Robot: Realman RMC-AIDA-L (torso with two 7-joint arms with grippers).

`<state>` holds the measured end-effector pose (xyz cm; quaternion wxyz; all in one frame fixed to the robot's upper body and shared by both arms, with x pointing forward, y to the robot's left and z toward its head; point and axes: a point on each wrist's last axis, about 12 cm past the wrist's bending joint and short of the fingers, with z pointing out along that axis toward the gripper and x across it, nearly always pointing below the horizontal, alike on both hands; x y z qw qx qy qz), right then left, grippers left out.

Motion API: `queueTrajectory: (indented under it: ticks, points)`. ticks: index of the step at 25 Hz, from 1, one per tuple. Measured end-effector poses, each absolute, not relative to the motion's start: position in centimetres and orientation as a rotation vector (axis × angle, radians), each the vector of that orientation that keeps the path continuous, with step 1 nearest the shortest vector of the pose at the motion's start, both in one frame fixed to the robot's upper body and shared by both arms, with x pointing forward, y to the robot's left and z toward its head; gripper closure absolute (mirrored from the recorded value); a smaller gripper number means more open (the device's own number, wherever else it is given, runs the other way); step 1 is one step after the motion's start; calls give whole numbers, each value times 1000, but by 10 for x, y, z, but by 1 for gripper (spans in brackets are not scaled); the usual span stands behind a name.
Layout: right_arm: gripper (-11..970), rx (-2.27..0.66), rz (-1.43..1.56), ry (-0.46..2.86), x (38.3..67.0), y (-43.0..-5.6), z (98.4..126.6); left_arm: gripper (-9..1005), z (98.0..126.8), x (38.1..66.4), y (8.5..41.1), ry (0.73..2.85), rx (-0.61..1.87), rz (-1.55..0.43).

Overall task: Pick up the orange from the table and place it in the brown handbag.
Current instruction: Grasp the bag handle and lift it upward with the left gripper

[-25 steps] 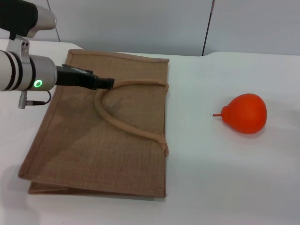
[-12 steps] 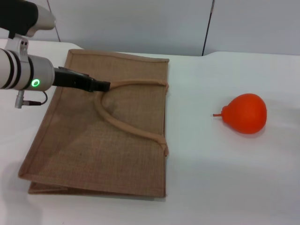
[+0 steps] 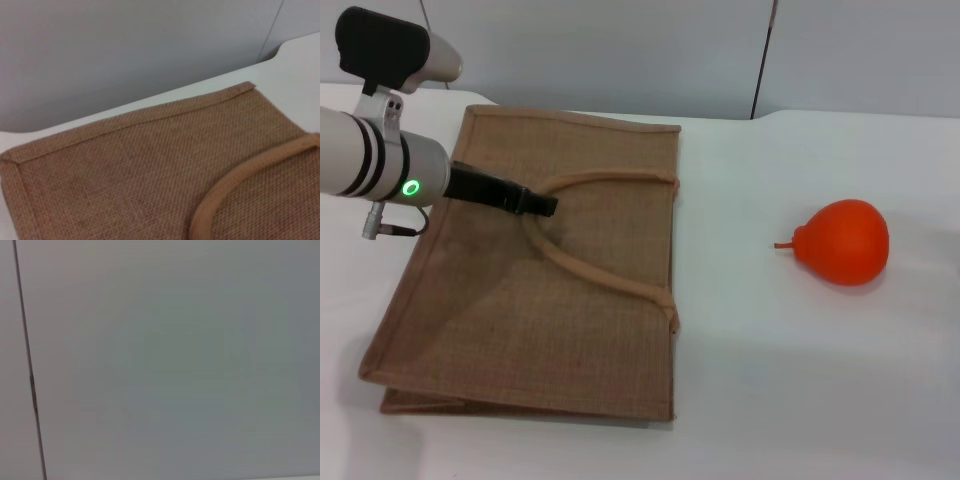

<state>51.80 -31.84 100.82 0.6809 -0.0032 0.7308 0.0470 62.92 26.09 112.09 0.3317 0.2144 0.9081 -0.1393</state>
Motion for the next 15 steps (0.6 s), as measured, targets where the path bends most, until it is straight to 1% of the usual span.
queueTrajectory:
  ticks: [15]
  points:
    - [64,-11,108,1642,519,-317,1008,287,1118,633,259,2389,562,-344]
